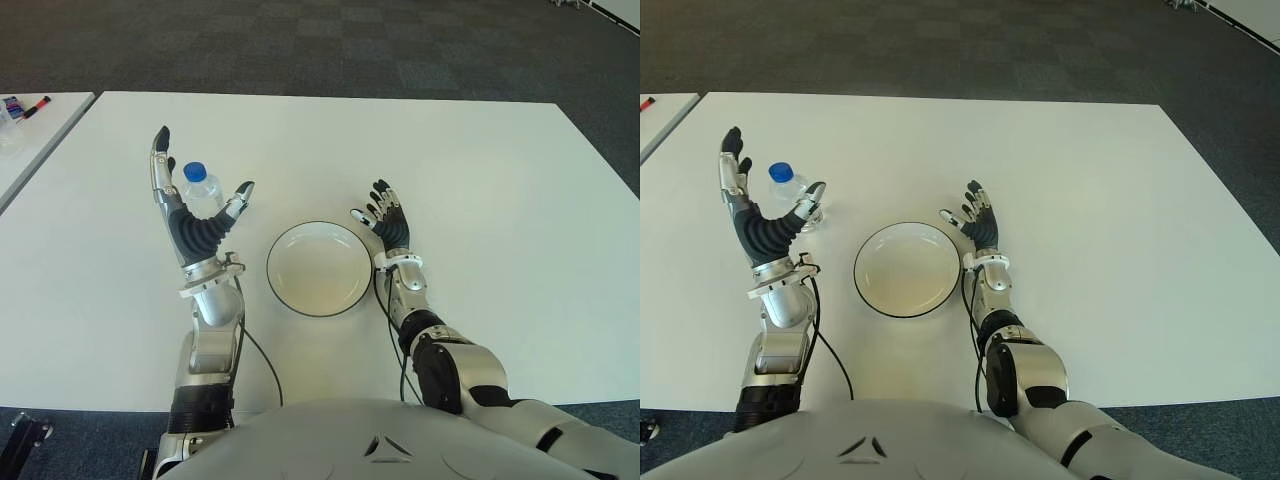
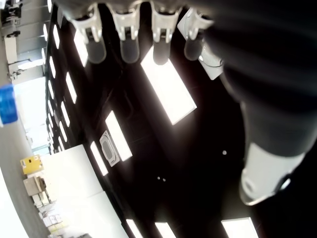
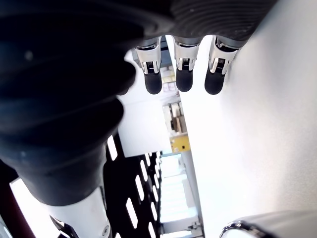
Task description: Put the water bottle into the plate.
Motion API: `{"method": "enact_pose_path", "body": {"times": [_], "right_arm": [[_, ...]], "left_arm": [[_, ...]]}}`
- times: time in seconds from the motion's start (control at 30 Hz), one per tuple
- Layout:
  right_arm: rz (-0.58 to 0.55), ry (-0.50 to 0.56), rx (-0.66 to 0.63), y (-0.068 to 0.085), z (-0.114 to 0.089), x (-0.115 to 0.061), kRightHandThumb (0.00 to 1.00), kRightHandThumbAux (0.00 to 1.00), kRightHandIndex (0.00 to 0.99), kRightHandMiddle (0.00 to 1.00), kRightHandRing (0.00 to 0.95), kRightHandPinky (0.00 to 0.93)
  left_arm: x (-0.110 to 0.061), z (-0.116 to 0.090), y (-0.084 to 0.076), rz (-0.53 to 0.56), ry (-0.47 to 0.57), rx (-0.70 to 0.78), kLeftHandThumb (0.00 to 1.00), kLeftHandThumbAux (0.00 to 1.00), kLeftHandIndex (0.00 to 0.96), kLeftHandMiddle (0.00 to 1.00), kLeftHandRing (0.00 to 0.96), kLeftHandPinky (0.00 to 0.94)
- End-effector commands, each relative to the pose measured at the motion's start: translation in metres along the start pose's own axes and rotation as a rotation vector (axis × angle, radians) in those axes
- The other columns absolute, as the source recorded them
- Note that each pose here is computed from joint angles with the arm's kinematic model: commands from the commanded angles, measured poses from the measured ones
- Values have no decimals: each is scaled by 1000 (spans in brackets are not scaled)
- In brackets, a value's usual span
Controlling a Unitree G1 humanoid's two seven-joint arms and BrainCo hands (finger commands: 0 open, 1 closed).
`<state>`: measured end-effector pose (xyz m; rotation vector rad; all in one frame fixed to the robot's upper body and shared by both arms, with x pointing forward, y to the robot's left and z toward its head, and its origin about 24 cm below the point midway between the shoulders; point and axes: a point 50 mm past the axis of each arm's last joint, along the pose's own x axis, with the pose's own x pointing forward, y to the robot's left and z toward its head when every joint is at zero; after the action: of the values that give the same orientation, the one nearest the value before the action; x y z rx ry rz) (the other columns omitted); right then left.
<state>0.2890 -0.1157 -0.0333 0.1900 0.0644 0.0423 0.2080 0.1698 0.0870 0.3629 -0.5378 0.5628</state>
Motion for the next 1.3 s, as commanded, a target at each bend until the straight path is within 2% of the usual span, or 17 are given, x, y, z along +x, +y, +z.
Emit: {"method": "enact_pose_path", "body": {"times": [0.03,0.23,0.33,0.47,0.87,1.3], "right_arm": [[-33,152,11,-5,-30,-21,39,872,64,51,45,97],[-36,154,6,-5,-30,-21,48,867,65,53,48,102],[-35,153,8,-5,-30,-21,57,862,63,52,46,98],[-31,152,8,-5,-30,-21,57,858,62,51,45,96],[-37,159,9,-5,-30,-21,60,850,65,54,49,105],[-40,161,21,-6,-30,-21,61,867,70,55,48,102]], "left_arm": [[5,-4,8,49,-56,115,0,684,100,112,83,95],[5,-10,11,91,-103,218,0,694,126,137,103,106],[6,-21,21,106,-97,366,0,702,136,145,113,100],[11,-31,27,115,-100,443,0,705,126,133,104,84],[14,-48,36,89,-66,516,0,756,97,94,72,73],[26,-77,31,25,59,577,0,738,48,64,51,65]]}}
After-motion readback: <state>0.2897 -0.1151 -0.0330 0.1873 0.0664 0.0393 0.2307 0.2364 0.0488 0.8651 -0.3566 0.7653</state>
